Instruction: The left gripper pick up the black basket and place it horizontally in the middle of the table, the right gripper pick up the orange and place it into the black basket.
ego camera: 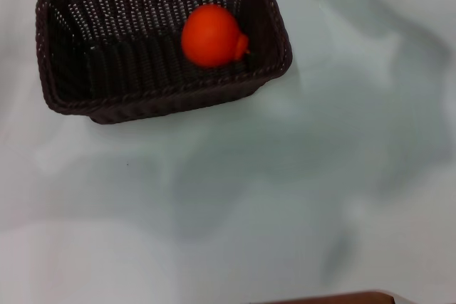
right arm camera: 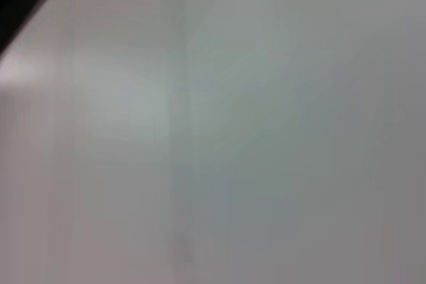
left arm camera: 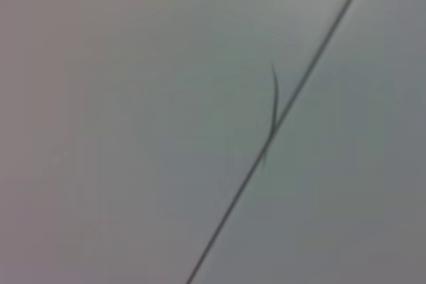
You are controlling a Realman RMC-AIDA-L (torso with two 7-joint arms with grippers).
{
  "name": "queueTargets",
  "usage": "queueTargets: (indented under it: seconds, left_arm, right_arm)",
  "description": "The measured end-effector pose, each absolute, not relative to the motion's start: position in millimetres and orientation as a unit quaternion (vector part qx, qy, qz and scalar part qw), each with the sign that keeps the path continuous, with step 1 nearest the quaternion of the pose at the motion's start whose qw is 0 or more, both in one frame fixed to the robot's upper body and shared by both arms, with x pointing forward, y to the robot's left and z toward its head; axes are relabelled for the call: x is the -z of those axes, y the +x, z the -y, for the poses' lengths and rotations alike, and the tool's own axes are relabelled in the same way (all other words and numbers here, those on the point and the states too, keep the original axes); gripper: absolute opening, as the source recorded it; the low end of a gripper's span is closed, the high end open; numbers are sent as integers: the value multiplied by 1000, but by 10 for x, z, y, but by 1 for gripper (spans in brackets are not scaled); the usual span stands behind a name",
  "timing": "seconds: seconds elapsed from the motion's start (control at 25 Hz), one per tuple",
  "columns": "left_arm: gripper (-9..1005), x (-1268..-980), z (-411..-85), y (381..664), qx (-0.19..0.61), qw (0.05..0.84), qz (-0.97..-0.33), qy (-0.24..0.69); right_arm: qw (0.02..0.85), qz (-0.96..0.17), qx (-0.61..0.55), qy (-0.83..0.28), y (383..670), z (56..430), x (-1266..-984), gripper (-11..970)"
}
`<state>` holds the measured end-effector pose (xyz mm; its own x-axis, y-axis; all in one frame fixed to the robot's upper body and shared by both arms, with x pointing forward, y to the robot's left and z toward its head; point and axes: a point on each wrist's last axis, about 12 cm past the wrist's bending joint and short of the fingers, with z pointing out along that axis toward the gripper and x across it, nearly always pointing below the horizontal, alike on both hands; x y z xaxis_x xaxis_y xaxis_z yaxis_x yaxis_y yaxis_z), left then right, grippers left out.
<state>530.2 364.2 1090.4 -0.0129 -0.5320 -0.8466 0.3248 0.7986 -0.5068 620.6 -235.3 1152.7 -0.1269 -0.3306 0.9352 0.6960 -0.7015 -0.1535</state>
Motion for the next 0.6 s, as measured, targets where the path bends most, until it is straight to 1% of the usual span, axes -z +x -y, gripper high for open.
queueTargets:
  seconds: [0.12, 0.24, 0.36, 0.48, 0.6]
  left_arm:
    - [878, -10861, -3669, 5195, 283, 734, -611, -89]
    - [877, -10782, -3675, 5055, 220, 785, -572, -97]
    - [877, -10696, -3630, 4956, 145, 820, -543, -105]
    - [876, -10650, -3589, 4931, 89, 832, -538, -100]
    - [876, -10640, -3575, 4937, 85, 832, -540, -100]
  right_arm:
    - [289, 57, 780, -552, 6107, 2655, -11310, 848]
    - [227, -12, 806, -547, 5992, 2884, -11153, 896]
    - [178, -43, 818, -545, 5882, 3039, -11052, 944]
    - [155, -59, 820, -548, 5818, 3113, -10989, 944]
    - [148, -67, 818, -552, 5783, 3146, -10950, 944]
